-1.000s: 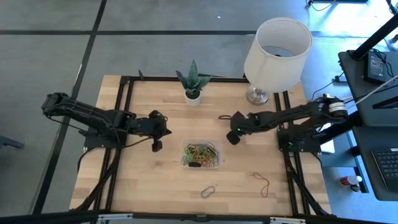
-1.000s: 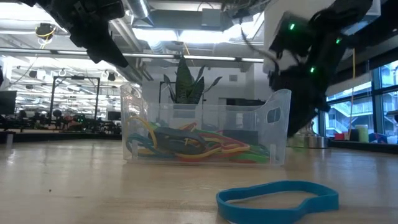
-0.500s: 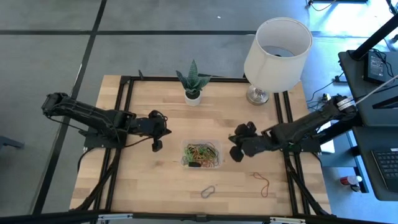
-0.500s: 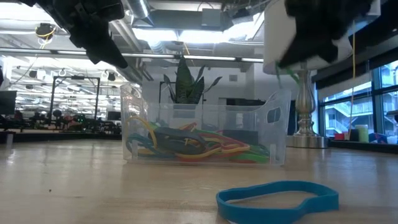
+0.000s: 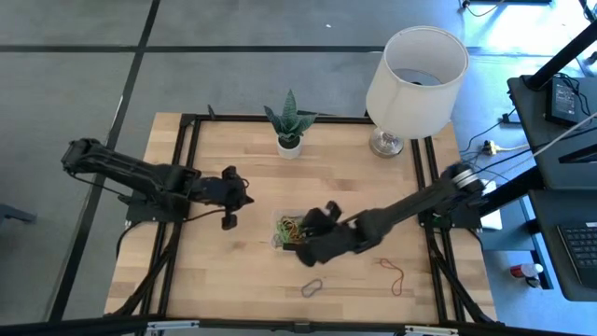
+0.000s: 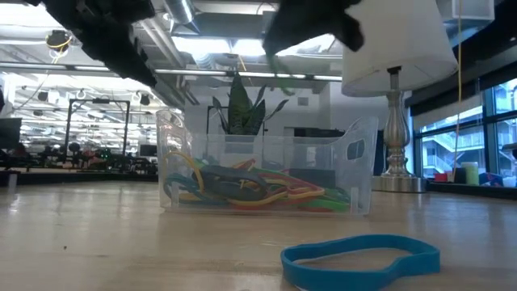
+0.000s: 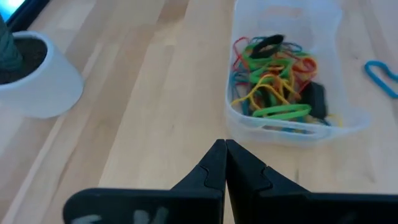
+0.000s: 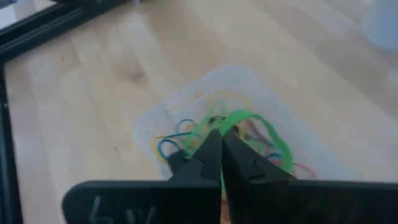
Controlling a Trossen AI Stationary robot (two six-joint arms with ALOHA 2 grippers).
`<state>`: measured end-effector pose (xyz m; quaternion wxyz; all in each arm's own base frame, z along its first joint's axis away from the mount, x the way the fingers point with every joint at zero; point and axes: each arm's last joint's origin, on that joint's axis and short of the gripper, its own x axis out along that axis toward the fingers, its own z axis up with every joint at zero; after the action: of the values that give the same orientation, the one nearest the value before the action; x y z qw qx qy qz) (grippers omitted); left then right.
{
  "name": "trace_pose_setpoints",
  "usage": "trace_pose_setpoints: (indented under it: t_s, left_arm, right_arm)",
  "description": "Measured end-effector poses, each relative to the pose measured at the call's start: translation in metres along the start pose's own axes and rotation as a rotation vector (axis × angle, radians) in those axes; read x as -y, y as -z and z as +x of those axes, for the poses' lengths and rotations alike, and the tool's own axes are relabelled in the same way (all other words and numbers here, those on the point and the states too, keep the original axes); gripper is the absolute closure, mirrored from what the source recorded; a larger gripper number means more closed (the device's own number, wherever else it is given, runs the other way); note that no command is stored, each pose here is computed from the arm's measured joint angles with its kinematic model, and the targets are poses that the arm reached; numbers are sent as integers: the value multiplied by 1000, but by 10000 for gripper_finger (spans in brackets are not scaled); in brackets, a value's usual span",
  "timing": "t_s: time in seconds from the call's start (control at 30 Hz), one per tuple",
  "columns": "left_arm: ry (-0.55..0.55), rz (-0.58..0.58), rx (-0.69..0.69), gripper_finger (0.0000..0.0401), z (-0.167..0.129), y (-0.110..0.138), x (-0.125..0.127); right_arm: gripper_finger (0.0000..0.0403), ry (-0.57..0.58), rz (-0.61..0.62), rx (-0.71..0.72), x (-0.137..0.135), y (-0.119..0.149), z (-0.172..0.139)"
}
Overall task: Pick and place rubber bands into bin
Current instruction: Put the green rubber band into the transparent bin, then put the blue rubber band into the transparent bin
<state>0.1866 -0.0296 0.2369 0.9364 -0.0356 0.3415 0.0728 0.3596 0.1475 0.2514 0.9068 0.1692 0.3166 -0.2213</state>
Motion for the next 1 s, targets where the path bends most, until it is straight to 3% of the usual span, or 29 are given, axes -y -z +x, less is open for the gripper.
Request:
trace_pose_setpoints:
  t_s: [0.17,0.3,0.43,0.63,1.0]
  left_arm:
    - [48,31,34,399,-13,1,6]
    - [82,53,51,399,-23,4,10]
    - [109,97,46,399,-28,7,15]
    - [140,126,41,399,-29,9,21]
    - [190,164,40,399,-34,13,31]
  right_arm:
    - [403,37,46,-53,-22,2,28]
    - [398,77,68,-80,-28,14,52]
    - [382,112,167,-97,-30,26,69]
    - [349,106,301,-165,-30,34,75]
    - [270,106,314,-179,-30,31,70]
